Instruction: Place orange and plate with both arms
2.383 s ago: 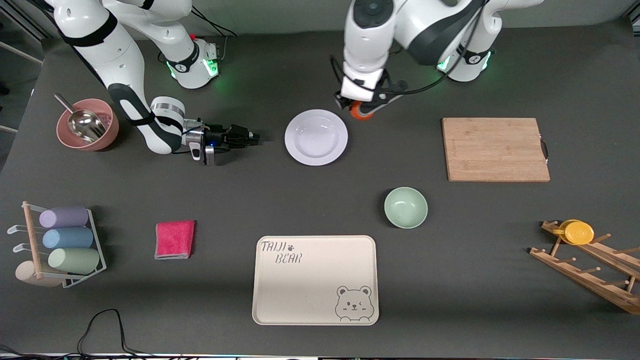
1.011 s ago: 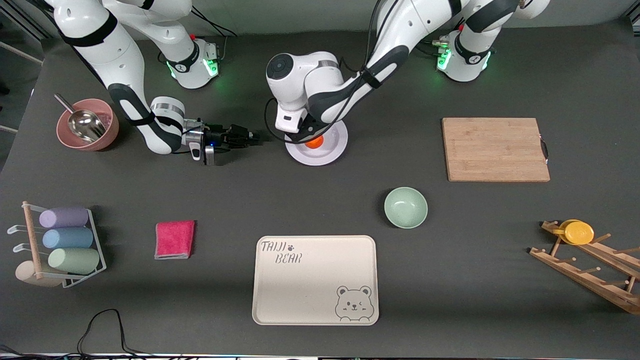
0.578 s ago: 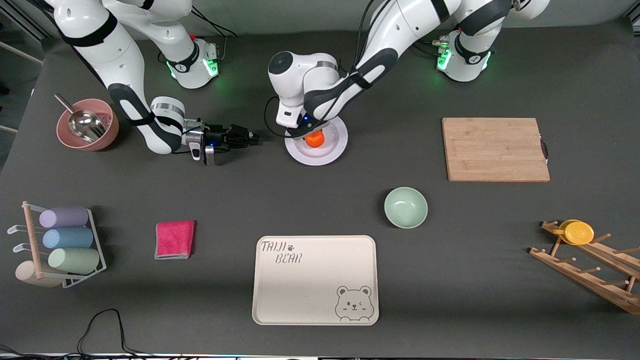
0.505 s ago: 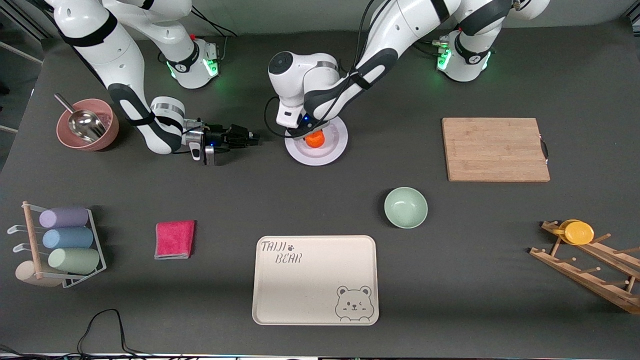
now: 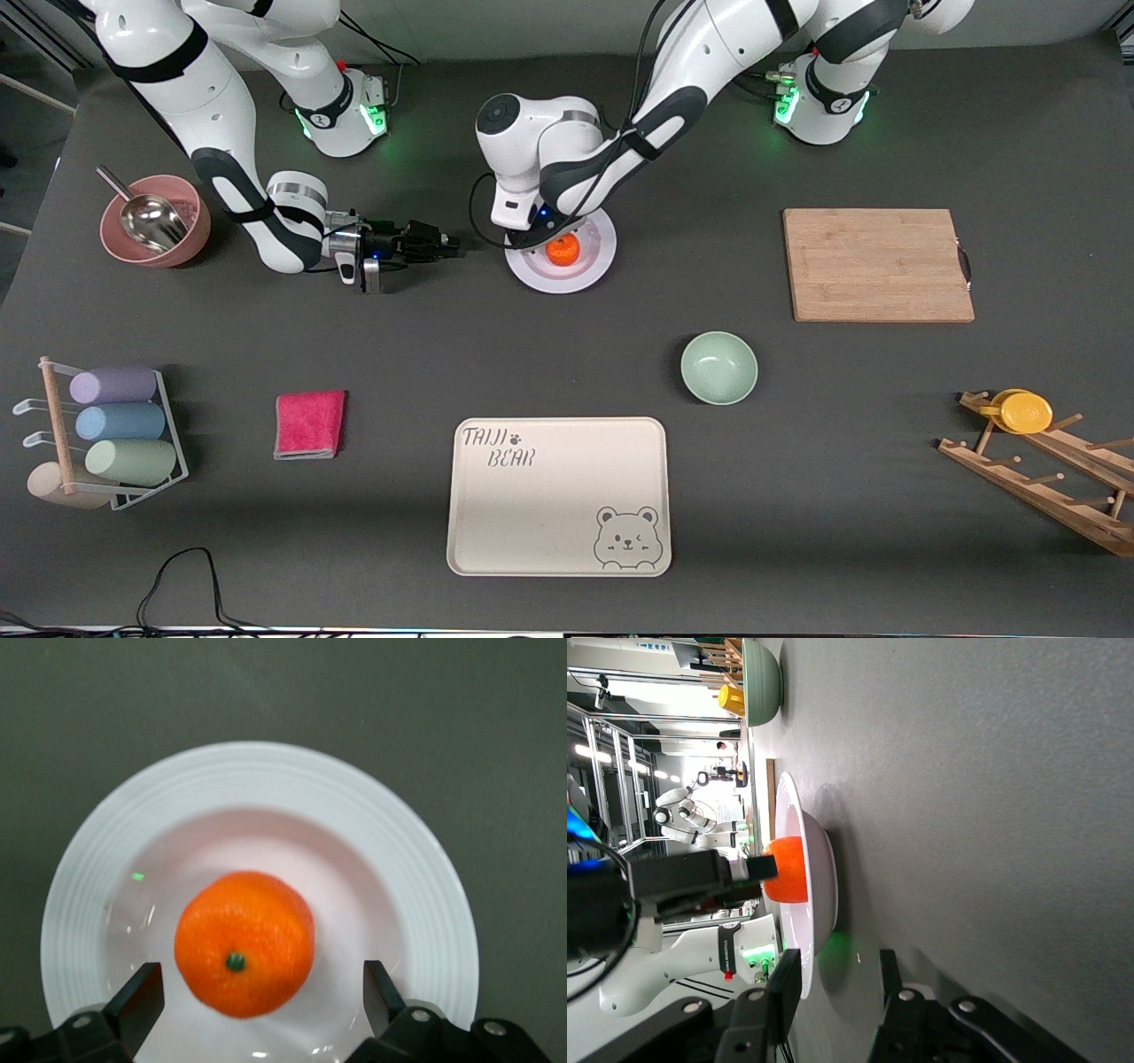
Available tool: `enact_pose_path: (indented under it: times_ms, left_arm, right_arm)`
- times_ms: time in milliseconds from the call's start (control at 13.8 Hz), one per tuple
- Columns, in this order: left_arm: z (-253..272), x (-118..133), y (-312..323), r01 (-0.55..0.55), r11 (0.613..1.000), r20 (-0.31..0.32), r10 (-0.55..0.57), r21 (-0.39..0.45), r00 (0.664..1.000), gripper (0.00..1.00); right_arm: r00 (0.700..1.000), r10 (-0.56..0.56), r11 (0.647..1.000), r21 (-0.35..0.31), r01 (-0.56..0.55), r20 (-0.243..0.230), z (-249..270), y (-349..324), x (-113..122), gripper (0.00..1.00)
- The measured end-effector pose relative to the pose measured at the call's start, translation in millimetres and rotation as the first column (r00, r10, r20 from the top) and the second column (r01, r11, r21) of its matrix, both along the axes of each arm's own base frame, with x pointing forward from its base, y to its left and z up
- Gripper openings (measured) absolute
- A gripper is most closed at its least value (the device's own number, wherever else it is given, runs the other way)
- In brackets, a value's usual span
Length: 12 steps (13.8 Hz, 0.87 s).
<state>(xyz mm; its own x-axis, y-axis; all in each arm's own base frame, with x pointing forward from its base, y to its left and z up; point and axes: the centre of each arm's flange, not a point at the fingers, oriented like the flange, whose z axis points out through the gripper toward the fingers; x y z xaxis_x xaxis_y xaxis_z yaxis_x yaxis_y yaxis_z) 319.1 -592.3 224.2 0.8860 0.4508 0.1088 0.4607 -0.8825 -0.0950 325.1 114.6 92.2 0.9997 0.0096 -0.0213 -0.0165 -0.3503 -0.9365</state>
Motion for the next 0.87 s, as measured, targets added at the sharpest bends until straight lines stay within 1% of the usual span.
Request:
enact_pose_path:
  times_ms: [217,289,433,578,722,866]
  left_arm:
    - [30,55,31,-0.094,0.996,0.03,0.094,0.01,0.995,1.0]
    - [43,76,46,-0.126,0.992,0.028,0.125,0.019,0.992,1.0]
    - [73,120,86,-0.173,0.984,0.004,0.173,0.038,0.985,1.0]
    - [105,170,144,-0.213,0.976,-0.027,0.215,0.055,0.976,1.0]
    - [143,217,215,-0.236,0.971,-0.076,0.239,0.037,0.968,1.0]
    - [188,249,285,-0.248,0.969,-0.079,0.249,0.017,0.965,1.0]
  right_arm:
    - [1.0,-0.001,1.0,0.0,0.001,0.0,0,0,0,0.43]
    - [1.0,-0.005,1.0,0.001,0.005,0.0,0,1,0,0.43]
    - [1.0,-0.022,1.0,0.005,0.022,0.0,0,6,1,0.43]
    - [0.999,-0.043,0.999,0.012,0.043,0.003,1,20,0,0.43]
    - [0.998,-0.055,0.998,0.02,0.055,0.008,2,41,0,0.43]
    - [0.998,-0.068,0.997,0.03,0.067,0.011,3,63,0,0.43]
